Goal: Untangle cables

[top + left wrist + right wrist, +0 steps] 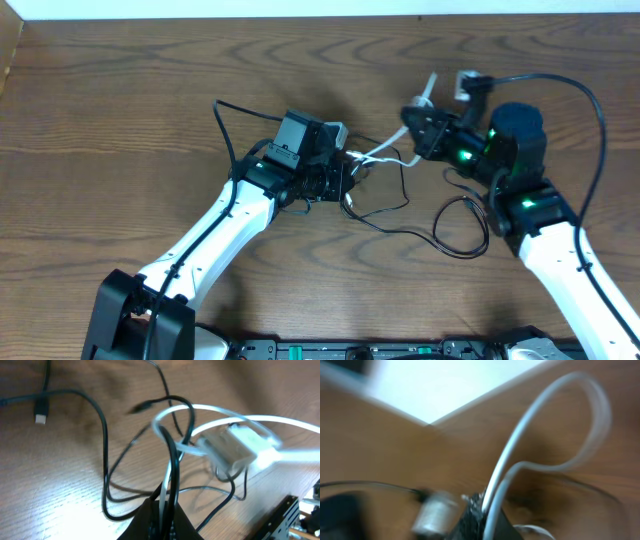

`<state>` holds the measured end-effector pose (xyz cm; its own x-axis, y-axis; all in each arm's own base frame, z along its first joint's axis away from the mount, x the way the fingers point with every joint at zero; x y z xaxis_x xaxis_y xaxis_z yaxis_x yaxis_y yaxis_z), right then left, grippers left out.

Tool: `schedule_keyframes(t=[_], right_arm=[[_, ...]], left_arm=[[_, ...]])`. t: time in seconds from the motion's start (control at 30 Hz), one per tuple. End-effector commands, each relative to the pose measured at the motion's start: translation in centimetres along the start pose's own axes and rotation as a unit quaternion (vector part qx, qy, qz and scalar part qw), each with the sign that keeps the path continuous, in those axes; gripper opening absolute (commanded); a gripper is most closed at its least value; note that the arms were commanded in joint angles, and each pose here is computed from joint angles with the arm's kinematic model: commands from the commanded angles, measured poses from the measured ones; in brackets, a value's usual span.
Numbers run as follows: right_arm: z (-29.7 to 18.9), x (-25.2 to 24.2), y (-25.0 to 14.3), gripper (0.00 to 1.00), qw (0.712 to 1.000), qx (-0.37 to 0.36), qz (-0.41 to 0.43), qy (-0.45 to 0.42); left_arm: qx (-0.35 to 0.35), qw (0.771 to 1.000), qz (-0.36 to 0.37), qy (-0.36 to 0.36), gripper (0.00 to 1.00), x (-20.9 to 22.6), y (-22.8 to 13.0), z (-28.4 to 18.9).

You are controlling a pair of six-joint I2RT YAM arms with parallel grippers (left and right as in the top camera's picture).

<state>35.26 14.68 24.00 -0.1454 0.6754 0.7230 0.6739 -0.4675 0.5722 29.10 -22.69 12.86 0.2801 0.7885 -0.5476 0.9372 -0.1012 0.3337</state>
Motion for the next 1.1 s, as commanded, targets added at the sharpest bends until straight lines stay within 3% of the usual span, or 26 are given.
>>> schedule_keyframes(t=[0.0,0.1,0.43,0.8,1.07], right_arm=[[-1.7,-6.1,2.2,0.01,0.988,-0.052,-0.017,-0.146],[-3.7,-10.4,2.1,0.01,0.972,-0.045,0.001,-0.231],[-7.5,-15.9,2.1,0.01,0.944,-0.029,0.024,-0.327],[-8.0,-16.5,1.1,0.01,0.939,-0.002,0.020,-0.343],[-8.0,-16.5,1.0,0.01,0.939,0.000,0.020,-0.343]], left_arm=[[0.002,1.000,0.016,0.011,0.08,0.4,0.1,-0.2],[0.001,1.000,0.012,0.012,0.08,0.6,0.2,-0.3],[-0.009,1.000,0.013,0.010,0.08,0.6,0.6,-0.6],[-0.123,0.992,0.028,-0.012,0.11,-0.7,3.7,-7.6],[-0.166,0.982,0.063,-0.059,0.13,-3.8,3.5,-11.5]])
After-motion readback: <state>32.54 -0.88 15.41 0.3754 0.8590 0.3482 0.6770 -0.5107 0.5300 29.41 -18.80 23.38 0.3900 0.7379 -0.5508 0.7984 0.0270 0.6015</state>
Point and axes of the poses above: each gripper's point midway between its finger pads, its own z axis out along the fingers, its own x axis along the line the jaws close on, y = z × x, the point moved 2 cm from there along -z, back along the fingers
